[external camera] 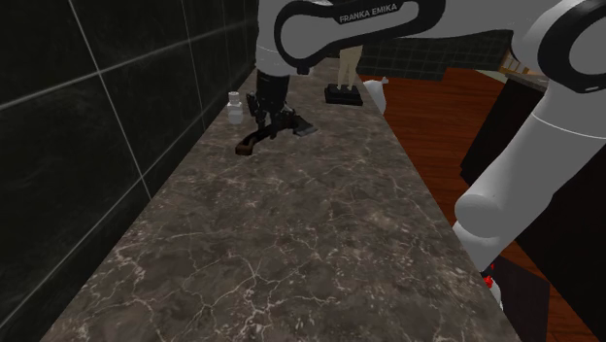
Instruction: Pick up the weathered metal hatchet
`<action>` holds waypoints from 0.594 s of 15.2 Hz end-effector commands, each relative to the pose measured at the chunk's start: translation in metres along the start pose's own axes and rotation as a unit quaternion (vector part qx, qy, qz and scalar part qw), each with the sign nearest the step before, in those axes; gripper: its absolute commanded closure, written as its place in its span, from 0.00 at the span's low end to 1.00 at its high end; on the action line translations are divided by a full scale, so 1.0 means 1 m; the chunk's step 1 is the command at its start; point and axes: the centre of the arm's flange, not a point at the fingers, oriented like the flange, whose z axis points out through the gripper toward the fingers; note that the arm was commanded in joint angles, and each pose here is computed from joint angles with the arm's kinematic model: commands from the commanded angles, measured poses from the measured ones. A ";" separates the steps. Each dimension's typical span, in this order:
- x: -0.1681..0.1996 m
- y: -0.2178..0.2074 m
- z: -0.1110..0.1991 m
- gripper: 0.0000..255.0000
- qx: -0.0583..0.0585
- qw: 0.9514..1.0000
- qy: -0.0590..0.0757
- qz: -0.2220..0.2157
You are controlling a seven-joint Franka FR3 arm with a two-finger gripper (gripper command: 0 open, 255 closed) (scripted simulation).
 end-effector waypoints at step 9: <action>-0.001 -0.006 -0.052 1.00 0.000 1.000 0.000 0.000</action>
